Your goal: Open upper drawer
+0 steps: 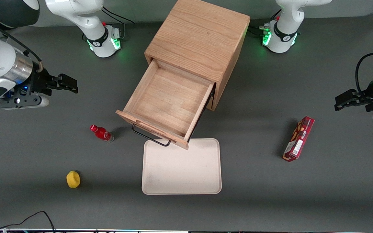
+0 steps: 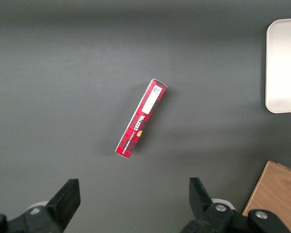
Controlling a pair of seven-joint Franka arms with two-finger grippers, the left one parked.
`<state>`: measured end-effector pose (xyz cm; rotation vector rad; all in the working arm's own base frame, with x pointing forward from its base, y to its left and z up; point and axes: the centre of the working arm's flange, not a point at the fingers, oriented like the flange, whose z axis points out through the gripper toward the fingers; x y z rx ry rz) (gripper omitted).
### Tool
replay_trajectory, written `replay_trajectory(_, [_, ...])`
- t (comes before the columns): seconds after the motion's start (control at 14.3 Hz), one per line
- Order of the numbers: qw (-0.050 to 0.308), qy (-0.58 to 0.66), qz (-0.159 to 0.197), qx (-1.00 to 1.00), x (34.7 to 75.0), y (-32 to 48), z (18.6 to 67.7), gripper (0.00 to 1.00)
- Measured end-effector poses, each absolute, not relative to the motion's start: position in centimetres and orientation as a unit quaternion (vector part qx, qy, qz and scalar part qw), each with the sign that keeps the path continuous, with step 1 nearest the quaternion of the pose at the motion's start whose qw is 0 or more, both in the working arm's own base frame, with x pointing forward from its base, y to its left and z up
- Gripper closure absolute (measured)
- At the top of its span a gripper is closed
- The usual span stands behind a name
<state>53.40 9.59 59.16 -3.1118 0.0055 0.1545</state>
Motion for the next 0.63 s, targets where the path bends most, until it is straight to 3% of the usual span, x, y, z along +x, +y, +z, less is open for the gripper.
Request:
replay_trajectory(0.35, [0.021, 0.059, 0.01, -0.998, 50.6, 3.2, 60.5, 0.0])
replay_trajectory(0.63, [0.023, 0.069, 0.009, -0.997, 50.2, 1.9, 63.1, 0.0])
